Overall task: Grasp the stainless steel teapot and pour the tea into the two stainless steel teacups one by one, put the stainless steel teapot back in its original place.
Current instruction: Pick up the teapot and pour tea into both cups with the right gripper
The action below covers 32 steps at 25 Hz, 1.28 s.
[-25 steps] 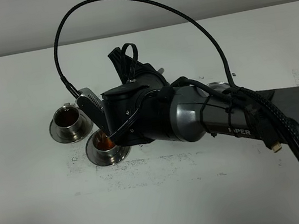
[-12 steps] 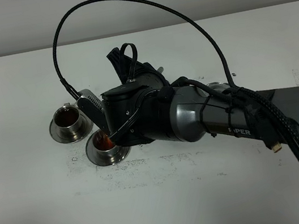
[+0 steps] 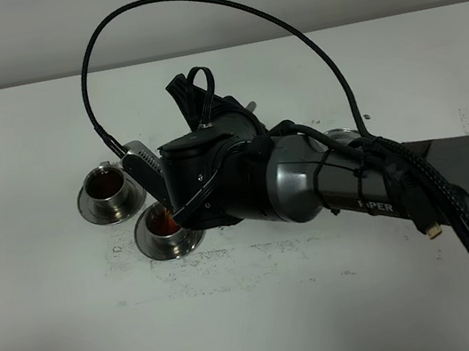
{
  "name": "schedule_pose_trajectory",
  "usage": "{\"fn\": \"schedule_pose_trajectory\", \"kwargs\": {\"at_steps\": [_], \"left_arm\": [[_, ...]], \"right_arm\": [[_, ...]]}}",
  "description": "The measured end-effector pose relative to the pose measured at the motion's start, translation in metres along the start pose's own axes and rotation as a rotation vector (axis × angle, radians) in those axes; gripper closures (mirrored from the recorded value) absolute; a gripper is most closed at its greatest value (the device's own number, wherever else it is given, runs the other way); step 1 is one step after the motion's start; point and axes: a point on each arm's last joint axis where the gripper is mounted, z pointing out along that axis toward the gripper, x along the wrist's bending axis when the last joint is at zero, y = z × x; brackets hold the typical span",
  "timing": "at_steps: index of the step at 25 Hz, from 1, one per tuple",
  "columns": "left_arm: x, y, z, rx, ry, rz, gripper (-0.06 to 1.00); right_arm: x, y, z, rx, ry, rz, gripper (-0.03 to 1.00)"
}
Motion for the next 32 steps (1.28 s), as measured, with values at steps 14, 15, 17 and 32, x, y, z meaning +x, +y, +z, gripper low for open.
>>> {"fn": "schedule_pose_trajectory", "kwargs": {"at_steps": [14, 15, 17, 32], "left_arm": [[0.0000, 0.0000, 0.0000, 0.000, 0.000, 0.000, 0.30], [0.0000, 0.0000, 0.0000, 0.000, 0.000, 0.000, 0.30], [0.0000, 0.0000, 0.0000, 0.000, 0.000, 0.000, 0.30], [0.0000, 0.0000, 0.0000, 0.000, 0.000, -0.001, 0.30]], "right_arm": [[-0.0005, -0.0003, 0.0000, 0.004, -0.005, -0.012, 0.80], [-0.0005, -0.0003, 0.0000, 0.004, -0.005, -0.012, 0.80], [-0.0006, -0.0004, 0.0000, 0.004, -0.006, -0.019, 0.80], [-0.0006, -0.0004, 0.0000, 0.005, -0.007, -0.029, 0.80]]}}
